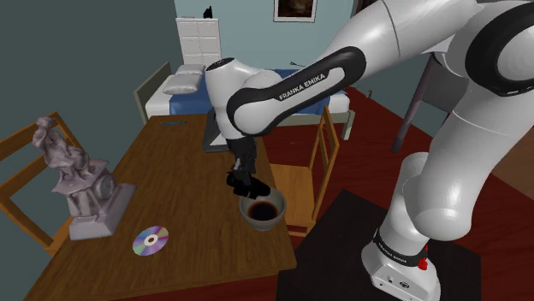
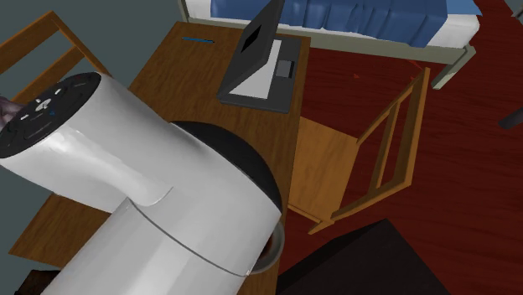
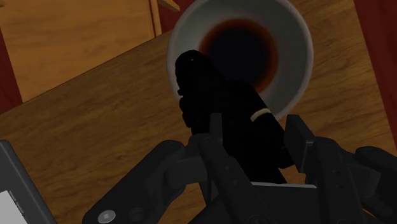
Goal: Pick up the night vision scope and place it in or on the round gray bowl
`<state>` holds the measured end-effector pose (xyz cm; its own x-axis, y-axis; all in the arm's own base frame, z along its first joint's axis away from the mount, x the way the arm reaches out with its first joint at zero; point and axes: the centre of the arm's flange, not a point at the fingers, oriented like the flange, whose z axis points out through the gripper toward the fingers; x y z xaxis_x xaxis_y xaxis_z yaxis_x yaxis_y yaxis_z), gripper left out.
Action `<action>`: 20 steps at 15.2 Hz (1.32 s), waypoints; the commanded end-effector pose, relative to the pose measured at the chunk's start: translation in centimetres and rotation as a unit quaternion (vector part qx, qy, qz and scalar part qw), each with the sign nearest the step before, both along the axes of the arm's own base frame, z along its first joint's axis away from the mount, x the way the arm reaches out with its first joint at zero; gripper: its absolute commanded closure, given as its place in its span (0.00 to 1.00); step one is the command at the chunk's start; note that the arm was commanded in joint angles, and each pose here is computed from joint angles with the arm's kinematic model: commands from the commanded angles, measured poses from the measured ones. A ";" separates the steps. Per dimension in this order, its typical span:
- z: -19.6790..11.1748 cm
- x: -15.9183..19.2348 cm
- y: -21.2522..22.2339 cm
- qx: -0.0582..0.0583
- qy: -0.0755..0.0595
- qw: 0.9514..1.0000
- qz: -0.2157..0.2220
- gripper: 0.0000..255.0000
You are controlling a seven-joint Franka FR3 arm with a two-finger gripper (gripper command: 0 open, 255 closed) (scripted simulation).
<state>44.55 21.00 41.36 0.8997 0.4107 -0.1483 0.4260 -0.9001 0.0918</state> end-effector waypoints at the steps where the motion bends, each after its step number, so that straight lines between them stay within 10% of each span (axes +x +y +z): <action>1: -1.0 -0.1 0.0 0.000 0.000 1.000 0.000 1.00; 13: -3.2 -0.1 0.0 0.000 0.000 1.000 0.000 1.00; 14: -3.2 -0.1 0.0 0.000 0.000 1.000 0.000 0.00; 20: -1.9 0.1 0.2 0.000 0.000 1.000 0.000 0.00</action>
<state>44.58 21.08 38.82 0.8997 0.4111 -0.1465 0.4261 -0.9000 0.0916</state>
